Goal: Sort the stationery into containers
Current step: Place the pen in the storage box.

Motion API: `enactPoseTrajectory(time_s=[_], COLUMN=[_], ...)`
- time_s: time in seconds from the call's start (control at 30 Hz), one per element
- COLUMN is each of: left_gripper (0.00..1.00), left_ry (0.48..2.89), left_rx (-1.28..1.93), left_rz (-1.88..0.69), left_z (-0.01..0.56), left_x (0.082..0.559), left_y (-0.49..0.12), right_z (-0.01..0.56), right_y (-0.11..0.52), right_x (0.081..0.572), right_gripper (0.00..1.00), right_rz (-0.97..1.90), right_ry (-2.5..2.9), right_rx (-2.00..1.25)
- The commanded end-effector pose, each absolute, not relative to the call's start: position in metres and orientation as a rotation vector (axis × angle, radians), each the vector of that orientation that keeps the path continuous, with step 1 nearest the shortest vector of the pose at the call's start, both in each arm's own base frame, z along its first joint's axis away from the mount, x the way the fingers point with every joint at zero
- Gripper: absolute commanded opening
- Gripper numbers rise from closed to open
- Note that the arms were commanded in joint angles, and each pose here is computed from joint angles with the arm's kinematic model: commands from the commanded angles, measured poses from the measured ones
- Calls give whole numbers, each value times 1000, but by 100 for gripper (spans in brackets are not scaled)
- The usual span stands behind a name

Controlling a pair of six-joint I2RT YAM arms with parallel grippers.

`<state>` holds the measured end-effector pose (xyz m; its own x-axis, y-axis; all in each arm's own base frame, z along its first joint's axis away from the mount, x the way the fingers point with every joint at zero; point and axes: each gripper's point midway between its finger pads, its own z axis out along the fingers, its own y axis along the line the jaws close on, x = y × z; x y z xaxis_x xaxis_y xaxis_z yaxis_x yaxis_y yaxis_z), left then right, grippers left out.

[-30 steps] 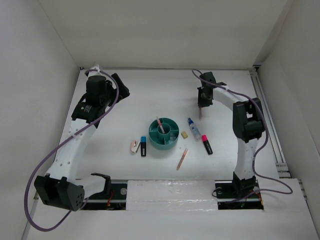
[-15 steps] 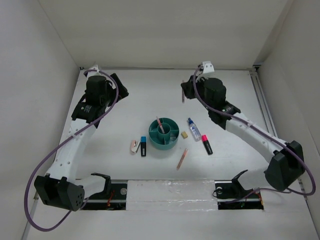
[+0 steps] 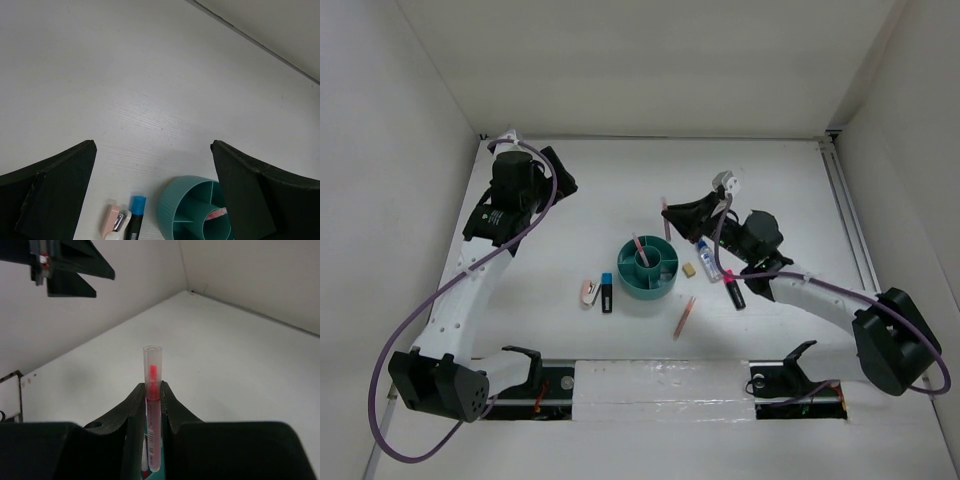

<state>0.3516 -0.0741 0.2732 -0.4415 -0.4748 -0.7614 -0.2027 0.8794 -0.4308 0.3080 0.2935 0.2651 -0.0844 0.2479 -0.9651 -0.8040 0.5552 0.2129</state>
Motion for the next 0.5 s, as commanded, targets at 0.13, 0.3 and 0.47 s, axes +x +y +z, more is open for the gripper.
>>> enactPoseTrajectory(time_s=[0.13, 0.3, 0.47], left_gripper=[100, 100, 100], left_ry=[1970, 1965, 1968], left_rx=[-470, -463, -456], left_rz=[-382, -396, -407], left_z=[298, 300, 300], left_x=[352, 353, 352], left_y=[-76, -78, -80], right_z=[305, 295, 282], right_y=[317, 334, 344], right_x=[281, 270, 270], right_gripper=[0, 0, 0], right_rz=[1049, 1095, 1125], right_ry=[1198, 1189, 1196], right_rx=[-600, -625, -618])
